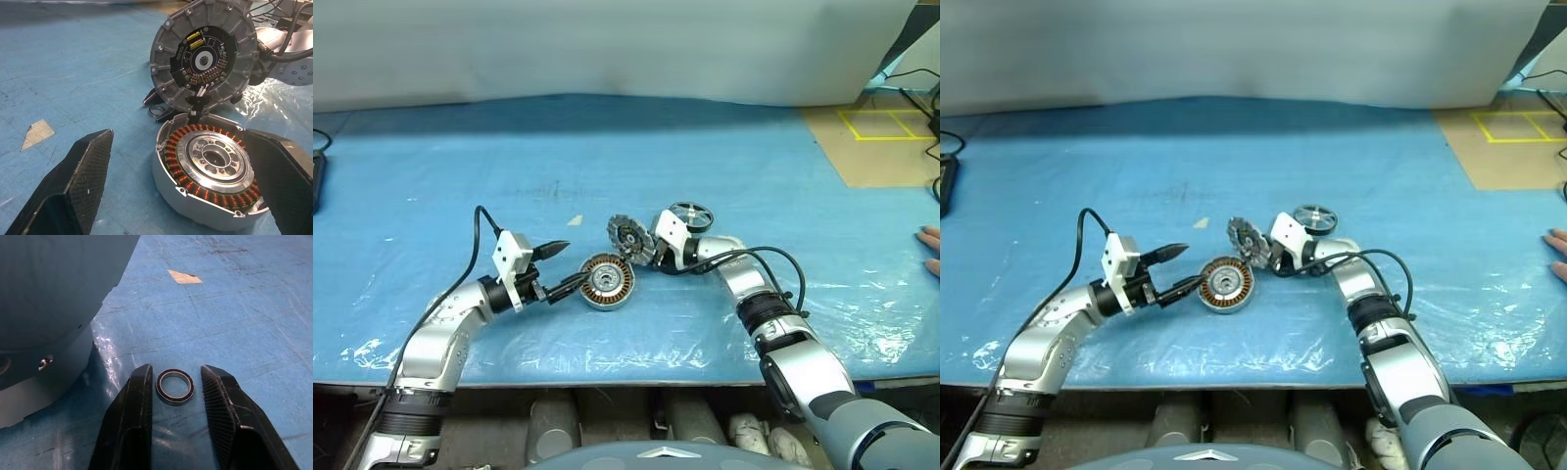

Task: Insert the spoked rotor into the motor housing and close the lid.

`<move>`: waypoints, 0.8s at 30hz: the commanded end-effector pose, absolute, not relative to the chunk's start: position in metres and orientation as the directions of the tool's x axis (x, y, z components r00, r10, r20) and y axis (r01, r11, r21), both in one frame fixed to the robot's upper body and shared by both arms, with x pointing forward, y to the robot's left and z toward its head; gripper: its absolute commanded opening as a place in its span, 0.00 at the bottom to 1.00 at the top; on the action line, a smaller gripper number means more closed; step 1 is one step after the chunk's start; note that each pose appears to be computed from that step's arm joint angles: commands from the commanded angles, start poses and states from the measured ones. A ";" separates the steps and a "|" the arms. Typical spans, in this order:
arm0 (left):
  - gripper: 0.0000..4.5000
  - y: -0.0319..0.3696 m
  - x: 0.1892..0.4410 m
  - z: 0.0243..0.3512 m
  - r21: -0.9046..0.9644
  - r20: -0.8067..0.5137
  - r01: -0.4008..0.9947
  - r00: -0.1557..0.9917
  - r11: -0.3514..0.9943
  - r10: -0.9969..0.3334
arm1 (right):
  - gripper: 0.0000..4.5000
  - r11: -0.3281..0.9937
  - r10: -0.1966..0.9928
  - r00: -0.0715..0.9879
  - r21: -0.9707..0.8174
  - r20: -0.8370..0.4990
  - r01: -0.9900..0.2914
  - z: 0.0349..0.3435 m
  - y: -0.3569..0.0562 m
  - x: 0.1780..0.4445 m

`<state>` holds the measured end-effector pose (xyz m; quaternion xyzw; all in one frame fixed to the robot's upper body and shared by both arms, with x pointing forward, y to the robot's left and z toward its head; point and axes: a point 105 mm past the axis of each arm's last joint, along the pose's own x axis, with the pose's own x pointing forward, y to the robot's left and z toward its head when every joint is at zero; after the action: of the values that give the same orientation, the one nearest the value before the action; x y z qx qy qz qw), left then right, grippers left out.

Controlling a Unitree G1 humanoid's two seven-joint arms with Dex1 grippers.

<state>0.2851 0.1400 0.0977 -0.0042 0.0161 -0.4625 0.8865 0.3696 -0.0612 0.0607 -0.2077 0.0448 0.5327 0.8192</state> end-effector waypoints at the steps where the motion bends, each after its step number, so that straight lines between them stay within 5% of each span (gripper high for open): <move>1: 0.99 0.138 0.283 0.106 0.014 -0.004 0.826 0.563 0.563 -0.826 | 0.36 0.350 0.834 0.432 -0.276 -0.342 -0.895 0.048 -0.066 0.367; 3: 0.99 0.138 0.283 0.105 0.013 -0.004 0.827 0.562 0.562 -0.827 | 0.36 0.352 0.834 0.434 -0.275 -0.342 -0.895 0.048 -0.067 0.367; 8: 0.99 0.138 0.284 0.105 0.014 -0.005 0.827 0.562 0.562 -0.827 | 0.12 0.369 0.829 0.444 -0.265 -0.339 -0.891 0.048 -0.073 0.367; 24: 0.99 0.133 0.286 0.101 -0.019 -0.007 0.833 0.553 0.553 -0.833 | 0.12 0.400 0.851 0.438 -0.183 -0.290 -0.898 0.063 -0.117 0.342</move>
<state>0.2862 0.1365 0.0976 -0.0036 0.0143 -0.4671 0.8841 0.3458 -0.1131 0.0597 -0.1615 0.0739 0.5205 0.8352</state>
